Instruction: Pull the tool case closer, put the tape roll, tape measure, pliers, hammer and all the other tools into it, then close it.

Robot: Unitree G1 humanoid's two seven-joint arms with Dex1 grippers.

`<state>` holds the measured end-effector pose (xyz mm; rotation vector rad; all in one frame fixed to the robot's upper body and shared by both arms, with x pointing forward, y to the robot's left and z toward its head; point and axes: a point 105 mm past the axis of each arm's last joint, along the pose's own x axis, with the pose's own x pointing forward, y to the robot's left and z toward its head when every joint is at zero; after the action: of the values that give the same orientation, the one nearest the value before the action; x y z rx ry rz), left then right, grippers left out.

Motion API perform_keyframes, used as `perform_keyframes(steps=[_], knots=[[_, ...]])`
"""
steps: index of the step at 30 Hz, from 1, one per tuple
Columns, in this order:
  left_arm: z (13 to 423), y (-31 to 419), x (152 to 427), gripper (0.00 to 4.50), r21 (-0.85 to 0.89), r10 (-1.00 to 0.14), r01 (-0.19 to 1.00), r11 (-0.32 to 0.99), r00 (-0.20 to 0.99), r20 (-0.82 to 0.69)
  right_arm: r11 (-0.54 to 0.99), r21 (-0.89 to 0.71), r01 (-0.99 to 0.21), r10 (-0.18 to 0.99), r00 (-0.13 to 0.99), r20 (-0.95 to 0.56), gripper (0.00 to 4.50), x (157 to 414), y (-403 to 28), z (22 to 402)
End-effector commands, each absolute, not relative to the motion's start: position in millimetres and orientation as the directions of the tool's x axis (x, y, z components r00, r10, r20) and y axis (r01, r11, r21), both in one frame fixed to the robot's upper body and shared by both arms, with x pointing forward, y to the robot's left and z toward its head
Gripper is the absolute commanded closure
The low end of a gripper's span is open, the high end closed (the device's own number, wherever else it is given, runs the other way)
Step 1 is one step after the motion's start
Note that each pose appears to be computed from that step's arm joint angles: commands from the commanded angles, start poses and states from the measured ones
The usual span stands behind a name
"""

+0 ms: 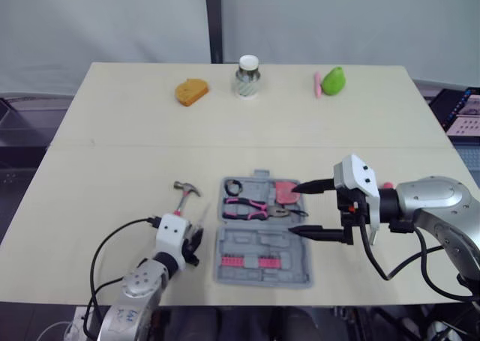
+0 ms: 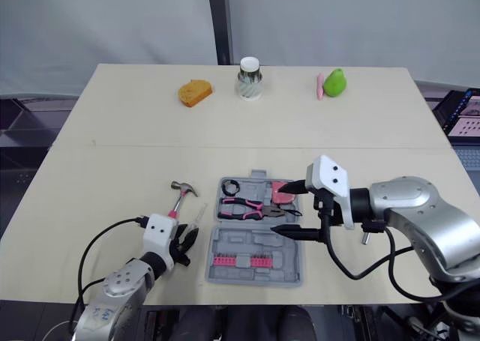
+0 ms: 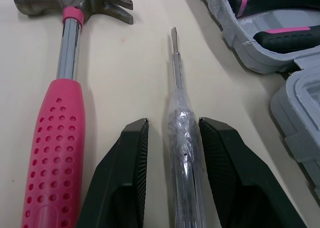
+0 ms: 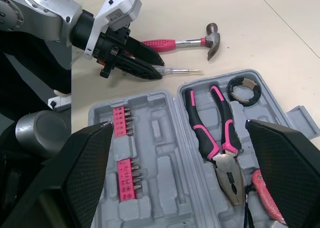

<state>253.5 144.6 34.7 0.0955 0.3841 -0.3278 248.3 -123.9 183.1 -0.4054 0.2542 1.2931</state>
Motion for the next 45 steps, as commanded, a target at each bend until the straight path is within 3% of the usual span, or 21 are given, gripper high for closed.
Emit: perform_keyframes(steps=[1, 8, 13, 23, 31, 34, 38, 45], knots=[[27, 142, 251, 2.75, 0.019, -0.298, 0.336, 0.942, 0.86, -0.414, 0.191, -0.178, -0.965, 0.888, 0.247, -0.387, 0.0, 243, -118, 191], [23, 142, 252, 2.75, 0.017, -0.289, 0.328, 0.944, 0.855, -0.43, 0.193, -0.178, -0.965, 0.89, 0.249, -0.383, 0.0, 243, -118, 192], [24, 142, 256, 4.44, 0.022, -0.289, 0.328, 0.944, 0.861, -0.418, 0.203, -0.17, -0.964, 0.9, 0.252, -0.356, 0.0, 243, -118, 197], [39, 142, 268, 4.41, 0.027, -0.327, 0.361, 0.932, 0.873, -0.362, 0.216, -0.175, -0.961, 0.922, 0.26, -0.286, 0.0, 246, -119, 211], [97, 165, 276, 4.41, 0.121, -0.424, 0.476, 0.871, 0.853, -0.304, 0.222, -0.211, -0.952, 0.924, 0.274, -0.268, 0.0, 244, -137, 224], [133, 177, 282, 4.41, 0.188, -0.532, 0.596, 0.781, 0.792, -0.3, 0.237, -0.213, -0.948, 0.914, 0.292, -0.281, 0.0, 242, -145, 219], [154, 164, 277, 4.41, 0.254, -0.696, 0.818, 0.516, 0.573, -0.432, 0.277, -0.225, -0.934, 0.878, 0.341, -0.335, 0.0, 241, -158, 204], [158, 144, 282, 4.41, 0.242, -0.669, 0.944, 0.226, 0.331, -0.666, 0.312, -0.27, -0.911, 0.831, 0.399, -0.388, 0.0, 237, -165, 188]])
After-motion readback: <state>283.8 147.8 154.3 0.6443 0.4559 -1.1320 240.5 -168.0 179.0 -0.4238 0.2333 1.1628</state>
